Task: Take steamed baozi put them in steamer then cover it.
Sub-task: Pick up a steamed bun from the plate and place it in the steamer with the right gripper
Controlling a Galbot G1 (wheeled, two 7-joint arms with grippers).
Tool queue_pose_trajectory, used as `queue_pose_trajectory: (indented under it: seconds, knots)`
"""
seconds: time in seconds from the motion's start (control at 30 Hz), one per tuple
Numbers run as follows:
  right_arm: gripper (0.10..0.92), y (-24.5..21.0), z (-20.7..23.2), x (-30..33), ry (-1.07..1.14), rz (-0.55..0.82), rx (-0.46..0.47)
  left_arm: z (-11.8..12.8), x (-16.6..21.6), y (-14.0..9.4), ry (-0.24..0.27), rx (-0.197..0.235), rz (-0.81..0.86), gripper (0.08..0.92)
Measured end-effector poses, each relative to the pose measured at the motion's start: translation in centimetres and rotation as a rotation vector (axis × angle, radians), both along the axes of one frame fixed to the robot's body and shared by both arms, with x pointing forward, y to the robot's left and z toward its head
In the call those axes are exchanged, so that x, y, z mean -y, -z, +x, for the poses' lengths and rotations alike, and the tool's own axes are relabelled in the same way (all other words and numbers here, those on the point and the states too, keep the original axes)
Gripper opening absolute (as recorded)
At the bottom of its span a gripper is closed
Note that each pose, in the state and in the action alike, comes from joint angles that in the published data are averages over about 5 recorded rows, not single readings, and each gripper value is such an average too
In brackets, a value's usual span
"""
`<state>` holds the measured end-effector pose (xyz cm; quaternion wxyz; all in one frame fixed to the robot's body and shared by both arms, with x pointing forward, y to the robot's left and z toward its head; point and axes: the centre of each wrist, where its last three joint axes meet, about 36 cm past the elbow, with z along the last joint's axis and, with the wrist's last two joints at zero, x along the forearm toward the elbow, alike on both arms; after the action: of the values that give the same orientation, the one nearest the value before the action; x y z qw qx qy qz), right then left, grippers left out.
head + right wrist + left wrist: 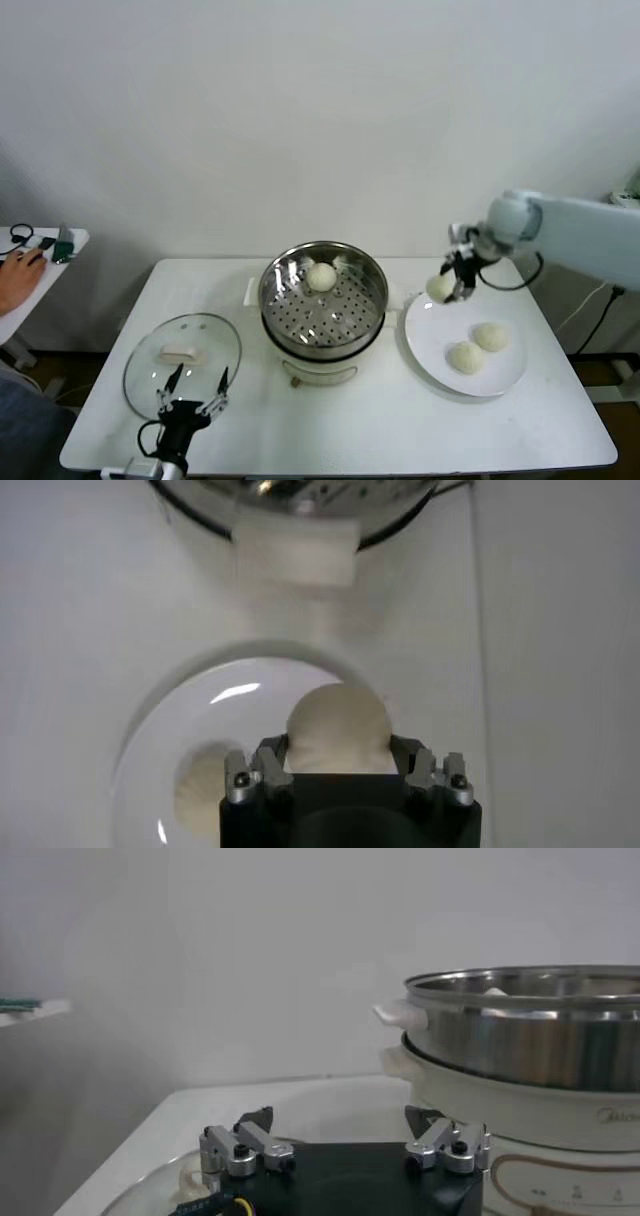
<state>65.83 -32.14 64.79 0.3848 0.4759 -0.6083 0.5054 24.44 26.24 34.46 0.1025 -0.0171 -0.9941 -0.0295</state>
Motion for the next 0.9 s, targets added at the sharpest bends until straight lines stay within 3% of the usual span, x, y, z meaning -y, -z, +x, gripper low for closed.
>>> queue_pose_trajectory:
  seconds: [0.2,0.4,0.57,0.9]
  knots:
    - [0.687,-7.1,-0.6,-4.8,-0.069,0.081,0.049,0.1,0.0,-0.3,0.008,0.011,0.002,0.823]
    - [0.687,-10.4,-1.3,-12.1,-0.159,0.133,0.058,0.4,-0.1,-0.9,0.006,0.024,0.002,0.823]
    - [0.687,-9.3,-1.5,-18.3,-0.231,0.127,0.028,0.6,-0.3,-1.2,-0.003,0.03,-0.002,0.823]
    - [0.687,-2.1,-0.9,-26.6,-0.312,0.074,-0.046,0.6,-0.7,-1.4,-0.015,0.034,-0.009,0.823]
